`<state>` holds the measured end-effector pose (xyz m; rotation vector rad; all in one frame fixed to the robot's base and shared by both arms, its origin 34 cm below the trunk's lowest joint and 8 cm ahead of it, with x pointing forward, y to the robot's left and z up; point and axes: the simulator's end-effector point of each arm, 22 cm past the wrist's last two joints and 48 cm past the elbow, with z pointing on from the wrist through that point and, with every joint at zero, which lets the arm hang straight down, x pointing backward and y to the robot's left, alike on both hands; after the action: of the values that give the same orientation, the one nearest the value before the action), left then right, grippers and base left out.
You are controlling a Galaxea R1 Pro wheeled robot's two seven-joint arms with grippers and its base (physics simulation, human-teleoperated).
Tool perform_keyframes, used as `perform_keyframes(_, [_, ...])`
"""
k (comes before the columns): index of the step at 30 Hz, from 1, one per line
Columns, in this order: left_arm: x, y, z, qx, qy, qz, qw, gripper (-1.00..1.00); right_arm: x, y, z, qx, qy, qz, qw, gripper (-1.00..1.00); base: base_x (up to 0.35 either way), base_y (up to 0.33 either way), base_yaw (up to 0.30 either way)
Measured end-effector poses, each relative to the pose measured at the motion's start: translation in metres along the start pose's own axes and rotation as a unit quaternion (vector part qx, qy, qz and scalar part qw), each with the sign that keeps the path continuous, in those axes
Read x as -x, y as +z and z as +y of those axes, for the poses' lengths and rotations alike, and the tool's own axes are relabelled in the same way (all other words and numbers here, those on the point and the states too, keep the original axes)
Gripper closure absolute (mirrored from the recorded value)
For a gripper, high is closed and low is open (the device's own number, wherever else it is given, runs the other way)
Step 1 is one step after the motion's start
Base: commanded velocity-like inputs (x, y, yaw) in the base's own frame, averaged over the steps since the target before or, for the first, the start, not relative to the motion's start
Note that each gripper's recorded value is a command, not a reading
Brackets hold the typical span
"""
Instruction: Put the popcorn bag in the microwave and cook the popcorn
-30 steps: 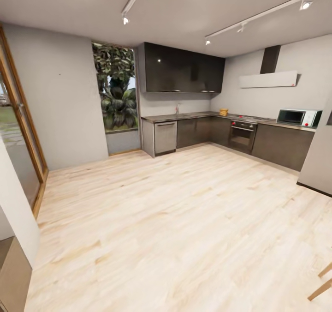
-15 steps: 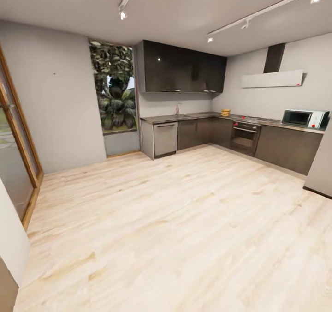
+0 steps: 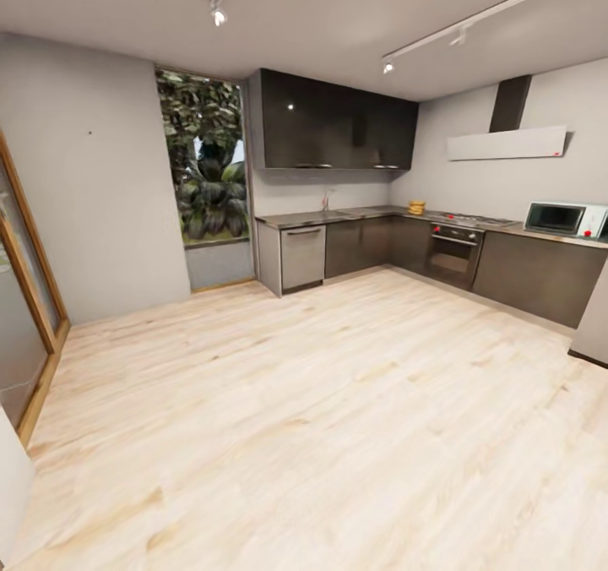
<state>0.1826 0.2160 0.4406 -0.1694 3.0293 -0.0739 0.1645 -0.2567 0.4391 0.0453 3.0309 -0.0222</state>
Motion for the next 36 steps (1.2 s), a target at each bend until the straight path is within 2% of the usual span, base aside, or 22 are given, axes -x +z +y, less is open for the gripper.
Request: perform_keyframes(36, [0.0013,0.0,-0.0004,0.0,0.0,-0.003,1.0,-1.0,-0.0015,0.0,-0.0038,-0.001,0.0,0.004,1.0,-1.0,0.323,0.0,0.0])
